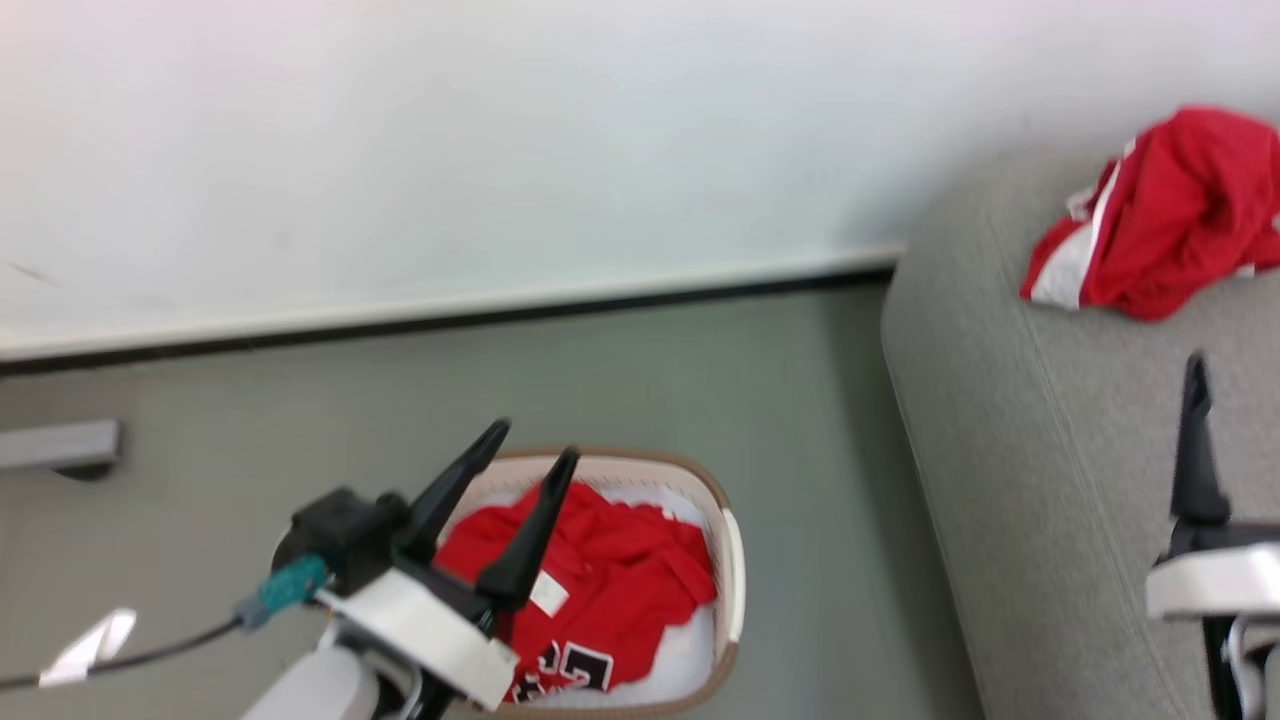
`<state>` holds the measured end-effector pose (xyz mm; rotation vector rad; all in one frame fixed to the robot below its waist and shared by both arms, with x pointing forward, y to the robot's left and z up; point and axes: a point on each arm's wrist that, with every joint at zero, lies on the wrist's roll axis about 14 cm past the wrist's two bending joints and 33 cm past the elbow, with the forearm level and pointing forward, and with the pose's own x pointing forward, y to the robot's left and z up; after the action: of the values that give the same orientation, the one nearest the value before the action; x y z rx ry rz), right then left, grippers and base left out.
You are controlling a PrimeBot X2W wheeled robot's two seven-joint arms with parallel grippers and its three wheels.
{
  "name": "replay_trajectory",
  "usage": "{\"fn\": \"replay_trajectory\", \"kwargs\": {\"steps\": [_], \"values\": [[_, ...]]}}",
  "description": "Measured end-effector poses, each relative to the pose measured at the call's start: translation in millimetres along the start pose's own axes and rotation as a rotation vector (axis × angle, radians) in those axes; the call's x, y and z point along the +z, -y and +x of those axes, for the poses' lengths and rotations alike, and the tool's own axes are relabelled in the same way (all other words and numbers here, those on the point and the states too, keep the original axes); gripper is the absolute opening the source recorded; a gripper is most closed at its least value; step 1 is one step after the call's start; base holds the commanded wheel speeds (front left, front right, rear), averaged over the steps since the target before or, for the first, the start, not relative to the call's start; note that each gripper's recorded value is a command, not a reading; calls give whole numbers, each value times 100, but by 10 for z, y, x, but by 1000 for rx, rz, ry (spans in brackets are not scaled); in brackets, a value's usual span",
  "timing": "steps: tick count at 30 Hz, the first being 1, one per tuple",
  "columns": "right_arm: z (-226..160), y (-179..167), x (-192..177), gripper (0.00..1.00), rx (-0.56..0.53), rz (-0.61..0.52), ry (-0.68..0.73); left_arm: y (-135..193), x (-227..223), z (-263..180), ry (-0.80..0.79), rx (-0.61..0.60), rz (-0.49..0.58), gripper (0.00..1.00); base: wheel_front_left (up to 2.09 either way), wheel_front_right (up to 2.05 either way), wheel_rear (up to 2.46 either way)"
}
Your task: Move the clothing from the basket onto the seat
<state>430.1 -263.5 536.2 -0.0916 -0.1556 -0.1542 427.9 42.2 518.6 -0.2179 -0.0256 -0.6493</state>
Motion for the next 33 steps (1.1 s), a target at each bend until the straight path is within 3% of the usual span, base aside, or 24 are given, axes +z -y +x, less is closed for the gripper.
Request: {"fn": "replay_trajectory", "kwargs": {"steps": [15, 25, 33], "values": [[-744, -966, 33, 100, 281, 150, -28, -390, 136, -1183, 66, 381, 61, 100, 0, 0, 0], [-980, -1096, -90, 100, 320, 208, -84, -543, 59, -1584, 77, 531, 49, 100, 0, 0, 0], [-1027, -1098, -137, 100, 317, 225, -103, -567, 14, -1611, 73, 560, 39, 100, 0, 0, 0]]}}
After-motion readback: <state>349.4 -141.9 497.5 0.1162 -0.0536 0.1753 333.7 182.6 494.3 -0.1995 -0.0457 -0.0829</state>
